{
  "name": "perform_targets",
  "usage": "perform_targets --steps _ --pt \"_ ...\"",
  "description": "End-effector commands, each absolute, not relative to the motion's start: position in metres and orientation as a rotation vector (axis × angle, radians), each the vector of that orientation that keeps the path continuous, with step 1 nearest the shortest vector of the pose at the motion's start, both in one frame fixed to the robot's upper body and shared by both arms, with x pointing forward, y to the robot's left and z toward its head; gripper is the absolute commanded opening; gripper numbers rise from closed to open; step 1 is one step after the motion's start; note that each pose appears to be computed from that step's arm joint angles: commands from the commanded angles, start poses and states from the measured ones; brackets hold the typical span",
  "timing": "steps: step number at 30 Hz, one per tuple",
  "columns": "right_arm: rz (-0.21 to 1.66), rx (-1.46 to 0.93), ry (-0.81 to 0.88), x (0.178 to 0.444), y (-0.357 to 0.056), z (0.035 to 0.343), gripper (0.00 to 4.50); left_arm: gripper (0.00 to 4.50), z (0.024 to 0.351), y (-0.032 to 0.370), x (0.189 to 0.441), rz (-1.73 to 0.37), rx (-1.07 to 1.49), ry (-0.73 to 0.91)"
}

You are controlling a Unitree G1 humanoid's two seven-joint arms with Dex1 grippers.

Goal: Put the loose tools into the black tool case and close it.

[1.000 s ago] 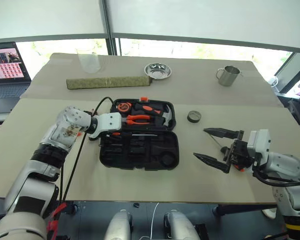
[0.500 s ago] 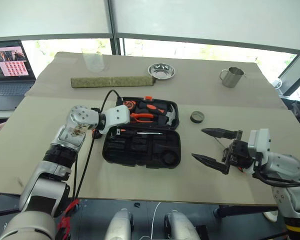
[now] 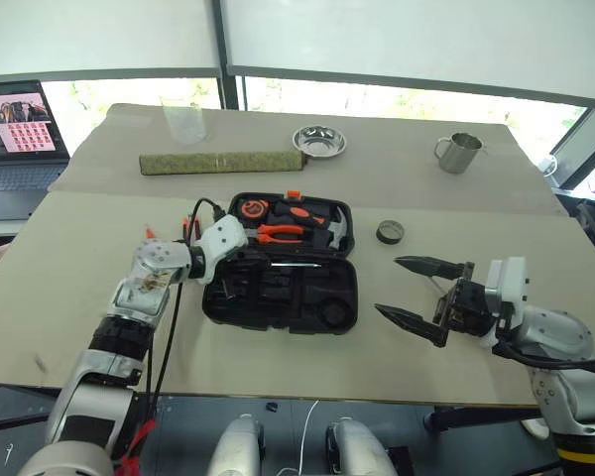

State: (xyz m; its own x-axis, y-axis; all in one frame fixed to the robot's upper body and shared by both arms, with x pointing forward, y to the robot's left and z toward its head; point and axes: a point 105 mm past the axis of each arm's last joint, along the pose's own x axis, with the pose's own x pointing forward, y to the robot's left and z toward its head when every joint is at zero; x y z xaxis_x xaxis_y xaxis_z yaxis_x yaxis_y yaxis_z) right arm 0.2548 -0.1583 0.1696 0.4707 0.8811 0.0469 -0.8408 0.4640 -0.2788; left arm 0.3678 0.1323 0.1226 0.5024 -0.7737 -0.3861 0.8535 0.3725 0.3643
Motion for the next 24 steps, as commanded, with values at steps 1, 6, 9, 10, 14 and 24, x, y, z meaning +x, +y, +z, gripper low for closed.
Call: perform_targets --steps 1,6,9,10,14,24 --pt "1.054 -0.231 -0.228 0.254 -0.158 0.178 4.50 0.05 0.103 0.124 0.361 -1.082 0.611 0.233" --pt "1.037 -0.223 -0.224 0.254 -0.159 0.175 4.50 0.05 0.086 0.120 0.367 -1.033 0.605 0.289" --pt "0.998 -0.220 -0.229 0.254 -0.165 0.176 4.50 0.05 0.099 0.119 0.369 -1.004 0.563 0.193" --pt "0.977 -0.219 -0.229 0.254 -0.169 0.177 4.50 0.05 0.110 0.120 0.370 -0.993 0.513 0.139" --pt "0.874 -0.239 -0.180 0.249 -0.199 0.171 4.50 1.11 0.168 0.137 0.356 -1.007 0.329 -0.157" --pt "0.558 -0.335 0.116 0.205 -0.294 0.111 4.50 4.46 0.169 0.187 0.254 -1.272 0.378 -0.154"
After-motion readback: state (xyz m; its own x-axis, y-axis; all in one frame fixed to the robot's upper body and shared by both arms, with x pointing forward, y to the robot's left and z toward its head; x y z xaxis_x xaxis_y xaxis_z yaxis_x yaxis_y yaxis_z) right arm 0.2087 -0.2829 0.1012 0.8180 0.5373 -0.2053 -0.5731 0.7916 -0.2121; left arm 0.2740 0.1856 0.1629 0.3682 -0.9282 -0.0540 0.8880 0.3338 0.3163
